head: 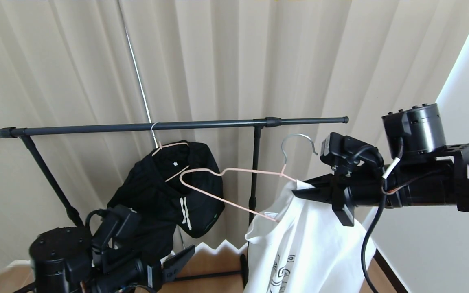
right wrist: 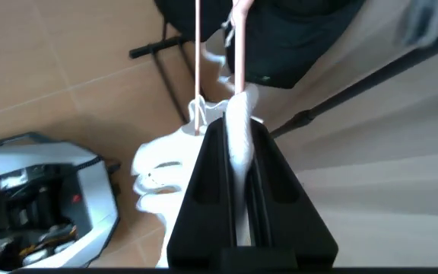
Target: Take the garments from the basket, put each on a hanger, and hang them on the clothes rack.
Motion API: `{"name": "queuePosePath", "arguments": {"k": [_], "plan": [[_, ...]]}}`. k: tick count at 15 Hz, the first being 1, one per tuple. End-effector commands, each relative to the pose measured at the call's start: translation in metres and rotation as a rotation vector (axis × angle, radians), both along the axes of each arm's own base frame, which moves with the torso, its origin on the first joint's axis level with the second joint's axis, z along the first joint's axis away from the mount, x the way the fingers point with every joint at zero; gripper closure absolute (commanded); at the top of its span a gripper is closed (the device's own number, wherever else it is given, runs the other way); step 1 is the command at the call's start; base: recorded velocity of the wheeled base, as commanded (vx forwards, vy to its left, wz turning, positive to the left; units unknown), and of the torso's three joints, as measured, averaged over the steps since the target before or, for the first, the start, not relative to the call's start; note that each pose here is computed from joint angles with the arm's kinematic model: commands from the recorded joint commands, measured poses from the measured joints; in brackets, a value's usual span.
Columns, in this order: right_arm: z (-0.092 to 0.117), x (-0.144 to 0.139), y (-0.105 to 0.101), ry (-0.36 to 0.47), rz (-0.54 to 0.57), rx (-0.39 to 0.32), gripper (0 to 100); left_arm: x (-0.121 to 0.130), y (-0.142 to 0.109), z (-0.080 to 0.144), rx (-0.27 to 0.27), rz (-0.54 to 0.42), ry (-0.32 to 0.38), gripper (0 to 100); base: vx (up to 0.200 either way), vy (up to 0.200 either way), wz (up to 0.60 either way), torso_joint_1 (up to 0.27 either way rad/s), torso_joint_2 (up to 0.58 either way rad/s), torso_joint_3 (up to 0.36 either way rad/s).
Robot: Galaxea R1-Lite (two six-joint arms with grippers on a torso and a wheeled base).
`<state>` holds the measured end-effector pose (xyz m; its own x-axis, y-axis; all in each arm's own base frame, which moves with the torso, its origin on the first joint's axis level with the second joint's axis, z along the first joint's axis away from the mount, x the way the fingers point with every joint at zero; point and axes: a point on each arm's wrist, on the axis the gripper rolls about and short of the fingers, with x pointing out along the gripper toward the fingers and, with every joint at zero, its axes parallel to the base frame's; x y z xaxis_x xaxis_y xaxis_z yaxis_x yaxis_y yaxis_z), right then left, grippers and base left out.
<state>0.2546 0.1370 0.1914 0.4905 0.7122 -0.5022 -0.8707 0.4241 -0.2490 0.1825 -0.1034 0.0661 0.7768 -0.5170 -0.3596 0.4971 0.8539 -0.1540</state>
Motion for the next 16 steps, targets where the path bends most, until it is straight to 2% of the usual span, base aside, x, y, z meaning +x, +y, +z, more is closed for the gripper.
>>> {"name": "queuePosePath", "arguments": {"k": [1,4,6,7,9,11,14,16], "plan": [[-0.006,-0.01,-0.011,-0.004,-0.032,0.024,100,0.009,-0.018,-0.013,0.033,-0.003,0.039,0,0.0,0.0,0.0,0.0,0.0,0.0],[-0.002,-0.008,-0.01,0.013,-0.062,0.076,100,0.021,-0.039,-0.031,0.07,0.006,0.077,0,0.0,0.0,0.0,0.0,0.0,0.0],[-0.001,-0.008,-0.01,0.001,-0.068,0.099,100,0.036,-0.051,-0.039,0.101,0.031,0.042,0,0.0,0.0,0.0,0.0,0.0,0.0],[-0.001,-0.009,-0.01,0.001,-0.068,0.102,100,0.043,-0.067,-0.04,0.115,0.013,-0.001,0,0.0,0.0,0.0,0.0,0.0,0.0],[-0.001,-0.01,-0.01,0.001,-0.065,0.102,100,0.053,-0.089,-0.044,0.115,-0.006,-0.038,0,0.0,0.0,0.0,0.0,0.0,0.0],[0.0,-0.012,-0.01,0.001,-0.063,0.102,100,0.064,-0.1,-0.046,0.161,-0.013,-0.063,0,0.0,0.0,0.0,0.0,0.0,0.0],[-0.004,-0.014,-0.008,0.014,-0.052,0.096,100,0.065,-0.116,-0.041,0.137,-0.043,-0.098,0,0.0,0.0,0.0,0.0,0.0,0.0],[-0.004,-0.015,-0.007,0.013,-0.046,0.097,100,0.064,-0.119,-0.044,0.142,-0.053,-0.093,0,0.0,0.0,0.0,0.0,0.0,0.0]]}}
